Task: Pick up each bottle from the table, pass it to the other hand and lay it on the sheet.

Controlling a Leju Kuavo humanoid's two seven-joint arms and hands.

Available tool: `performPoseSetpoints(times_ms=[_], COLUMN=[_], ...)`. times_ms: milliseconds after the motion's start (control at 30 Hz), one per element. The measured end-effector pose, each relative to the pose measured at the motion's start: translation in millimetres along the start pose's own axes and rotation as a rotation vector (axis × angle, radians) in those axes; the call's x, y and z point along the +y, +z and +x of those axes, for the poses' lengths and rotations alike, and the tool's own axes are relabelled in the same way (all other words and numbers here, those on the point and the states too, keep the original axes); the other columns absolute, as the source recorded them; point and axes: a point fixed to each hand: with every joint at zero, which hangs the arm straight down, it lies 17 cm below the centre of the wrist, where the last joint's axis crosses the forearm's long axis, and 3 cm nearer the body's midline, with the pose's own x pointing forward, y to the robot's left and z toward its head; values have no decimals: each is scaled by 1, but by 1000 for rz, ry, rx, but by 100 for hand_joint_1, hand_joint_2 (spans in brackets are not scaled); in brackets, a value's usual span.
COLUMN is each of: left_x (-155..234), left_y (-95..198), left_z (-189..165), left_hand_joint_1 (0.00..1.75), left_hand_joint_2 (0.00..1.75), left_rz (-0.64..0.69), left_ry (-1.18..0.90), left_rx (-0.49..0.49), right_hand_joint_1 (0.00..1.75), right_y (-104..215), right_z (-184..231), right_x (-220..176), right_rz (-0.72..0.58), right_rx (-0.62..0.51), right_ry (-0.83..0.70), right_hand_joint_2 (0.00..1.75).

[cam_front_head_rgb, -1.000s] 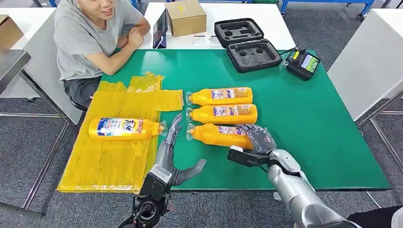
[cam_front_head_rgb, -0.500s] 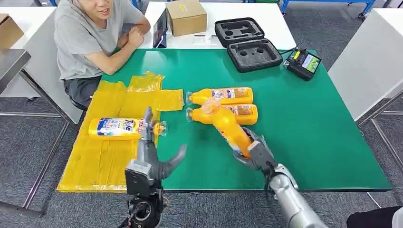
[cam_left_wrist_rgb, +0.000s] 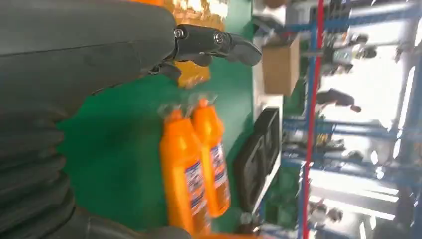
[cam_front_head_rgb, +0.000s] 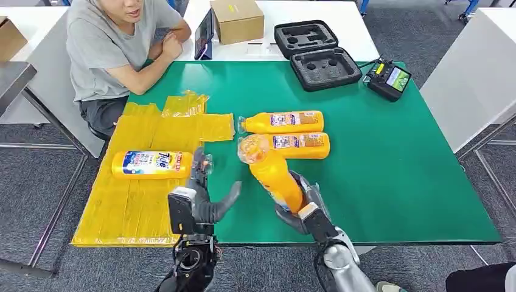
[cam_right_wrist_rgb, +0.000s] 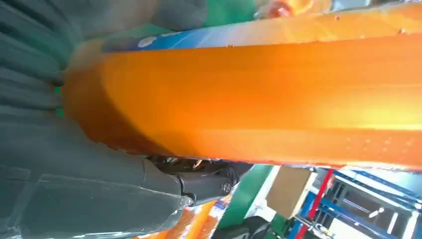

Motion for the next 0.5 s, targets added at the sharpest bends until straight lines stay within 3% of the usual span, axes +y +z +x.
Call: performPoseSetpoints(times_ms=[500], left_x=[-11], left_y=[10], left_z=[-24], left_hand_joint_1=[0], left_hand_joint_2=[175], left_rz=[-54], left_ry=[-29], left_rx=[54], right_hand_joint_1=[175], right_y=[-20], right_z=[16], right_x=[3], right_rz=[-47], right_rx=[-33], right_ry=[-43], right_hand_joint_2=[175])
